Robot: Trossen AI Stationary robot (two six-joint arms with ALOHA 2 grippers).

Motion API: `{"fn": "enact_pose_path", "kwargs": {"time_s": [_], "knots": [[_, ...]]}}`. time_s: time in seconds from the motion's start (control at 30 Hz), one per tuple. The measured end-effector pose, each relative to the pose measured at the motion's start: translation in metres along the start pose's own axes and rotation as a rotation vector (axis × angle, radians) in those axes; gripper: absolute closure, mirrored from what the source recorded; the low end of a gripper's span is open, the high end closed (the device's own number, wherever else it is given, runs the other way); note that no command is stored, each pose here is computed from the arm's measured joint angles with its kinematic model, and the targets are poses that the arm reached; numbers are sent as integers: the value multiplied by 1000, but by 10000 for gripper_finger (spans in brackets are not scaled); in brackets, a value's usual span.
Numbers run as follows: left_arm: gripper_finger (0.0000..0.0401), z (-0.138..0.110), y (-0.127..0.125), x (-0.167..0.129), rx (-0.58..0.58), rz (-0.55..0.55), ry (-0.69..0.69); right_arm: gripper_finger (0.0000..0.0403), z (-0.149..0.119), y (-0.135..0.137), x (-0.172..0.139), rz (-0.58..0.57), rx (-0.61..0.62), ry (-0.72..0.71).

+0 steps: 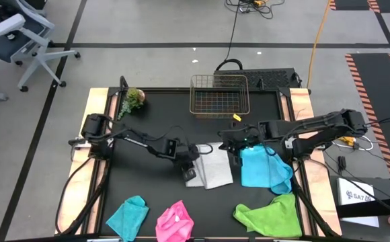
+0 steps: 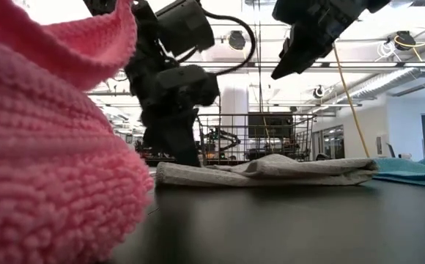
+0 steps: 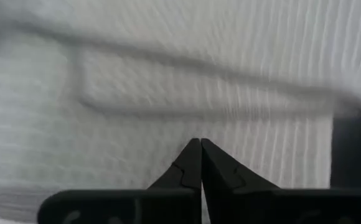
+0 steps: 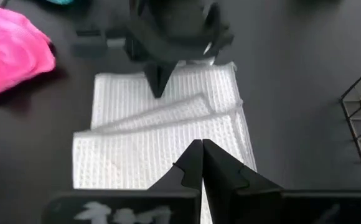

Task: Fold microfiber towels
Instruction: Fold the gray towel

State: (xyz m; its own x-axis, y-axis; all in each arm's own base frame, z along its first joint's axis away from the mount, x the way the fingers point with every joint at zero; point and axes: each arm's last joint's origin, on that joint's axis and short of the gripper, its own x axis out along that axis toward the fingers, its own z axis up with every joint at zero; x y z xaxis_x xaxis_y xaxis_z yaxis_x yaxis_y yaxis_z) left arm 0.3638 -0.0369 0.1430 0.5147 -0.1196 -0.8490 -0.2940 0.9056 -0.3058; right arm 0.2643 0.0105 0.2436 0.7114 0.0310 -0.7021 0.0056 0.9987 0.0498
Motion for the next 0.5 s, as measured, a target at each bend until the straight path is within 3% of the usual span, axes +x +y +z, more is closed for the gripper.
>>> {"fn": "enact_pose_path", "kwargs": {"time_s": [0.13, 0.27, 0.5], "knots": [[394, 11, 9, -22, -79, 51, -59, 403, -13, 1, 19, 47, 34, 65], [398, 14, 24, -26, -153, 88, -35, 403, -28, 5, 42, 79, 79, 121], [376, 17, 43, -24, -368, 14, 49, 403, -33, 8, 54, 81, 81, 153]]}}
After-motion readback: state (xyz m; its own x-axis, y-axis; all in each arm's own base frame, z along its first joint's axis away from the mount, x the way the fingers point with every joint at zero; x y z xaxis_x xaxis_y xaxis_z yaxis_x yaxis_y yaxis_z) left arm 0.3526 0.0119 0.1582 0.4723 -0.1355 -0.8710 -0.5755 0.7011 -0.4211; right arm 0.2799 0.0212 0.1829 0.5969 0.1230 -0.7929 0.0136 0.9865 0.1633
